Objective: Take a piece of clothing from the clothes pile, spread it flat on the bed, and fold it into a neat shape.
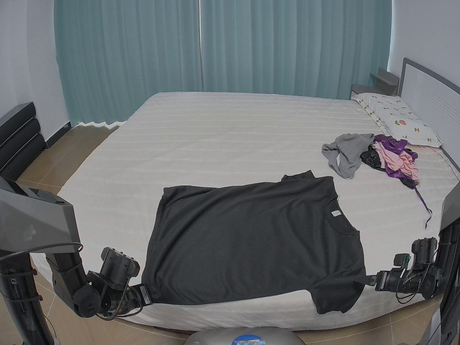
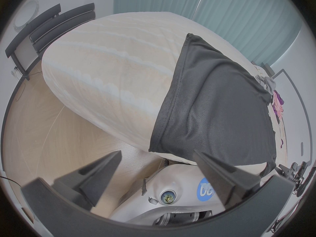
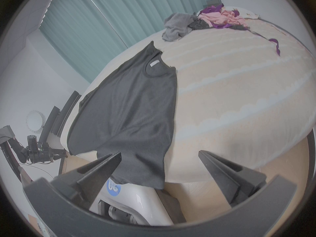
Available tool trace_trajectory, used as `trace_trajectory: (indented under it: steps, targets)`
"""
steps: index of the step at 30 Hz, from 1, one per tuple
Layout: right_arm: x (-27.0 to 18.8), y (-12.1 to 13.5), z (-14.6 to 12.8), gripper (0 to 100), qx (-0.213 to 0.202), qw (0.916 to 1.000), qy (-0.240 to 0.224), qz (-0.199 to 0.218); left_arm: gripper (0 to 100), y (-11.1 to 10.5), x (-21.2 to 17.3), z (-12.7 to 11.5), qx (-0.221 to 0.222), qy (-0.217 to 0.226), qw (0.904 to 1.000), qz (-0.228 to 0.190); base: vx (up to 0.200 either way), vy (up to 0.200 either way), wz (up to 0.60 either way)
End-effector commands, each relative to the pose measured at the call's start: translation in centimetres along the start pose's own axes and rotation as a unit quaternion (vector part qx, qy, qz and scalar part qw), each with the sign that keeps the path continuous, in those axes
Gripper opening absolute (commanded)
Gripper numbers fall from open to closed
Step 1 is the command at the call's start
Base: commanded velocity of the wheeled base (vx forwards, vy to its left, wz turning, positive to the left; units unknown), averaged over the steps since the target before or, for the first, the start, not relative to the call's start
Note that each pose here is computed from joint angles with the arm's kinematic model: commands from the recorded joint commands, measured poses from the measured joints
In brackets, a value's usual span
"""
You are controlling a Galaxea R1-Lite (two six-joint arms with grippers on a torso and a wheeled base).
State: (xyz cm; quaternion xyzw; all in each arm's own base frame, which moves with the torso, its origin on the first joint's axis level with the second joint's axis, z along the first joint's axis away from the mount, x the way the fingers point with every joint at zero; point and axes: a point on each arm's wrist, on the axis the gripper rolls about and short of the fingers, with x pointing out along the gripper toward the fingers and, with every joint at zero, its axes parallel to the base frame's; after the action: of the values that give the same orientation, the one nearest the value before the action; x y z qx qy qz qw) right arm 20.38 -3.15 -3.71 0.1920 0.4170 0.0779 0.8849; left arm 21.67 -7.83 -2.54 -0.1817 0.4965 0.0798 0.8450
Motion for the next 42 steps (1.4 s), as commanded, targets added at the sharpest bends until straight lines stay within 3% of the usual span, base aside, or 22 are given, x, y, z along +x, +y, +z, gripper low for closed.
trace_trajectory:
  steps: [1, 6, 10, 17, 27, 32, 42]
  targets:
    - [-1.3, 0.5, 0.8, 100, -0.004, 0.9995, -0.032, 0.002, 100, -0.2, -0.3, 0.7, -0.008, -0.015, 0.9998, -0.008, 0.000, 0.000, 0.00]
    - [-2.4, 1.1, 2.3, 100, 0.014, 0.9959, -0.089, 0.010, 100, -0.3, -1.9, 2.8, -0.030, -0.065, 0.9969, -0.033, 0.000, 0.000, 0.00]
    - [-3.0, 1.7, 2.8, 100, 0.025, 0.9940, -0.105, 0.021, 100, -0.2, -3.0, 3.9, -0.044, -0.093, 0.9936, -0.047, 0.000, 0.000, 0.00]
    - [-2.1, 3.4, 3.0, 100, 0.087, 0.9893, -0.097, 0.066, 100, -0.2, -3.2, 4.1, -0.049, -0.103, 0.9917, -0.059, 0.000, 0.000, 0.00]
    - [-1.9, 4.7, 3.3, 100, 0.124, 0.9812, -0.107, 0.102, 100, -0.1, -3.1, 4.3, -0.058, -0.104, 0.9905, -0.068, 0.000, 0.080, 0.00]
    - [-1.7, 4.9, 3.1, 100, 0.125, 0.9815, -0.100, 0.106, 100, -0.2, -3.0, 4.3, -0.058, -0.102, 0.9904, -0.071, 0.000, 0.200, 0.00]
    - [-1.4, 4.9, 3.0, 100, 0.126, 0.9820, -0.094, 0.104, 100, -0.6, -3.1, 4.5, -0.086, -0.095, 0.9872, -0.094, 0.020, 0.000, 0.00]
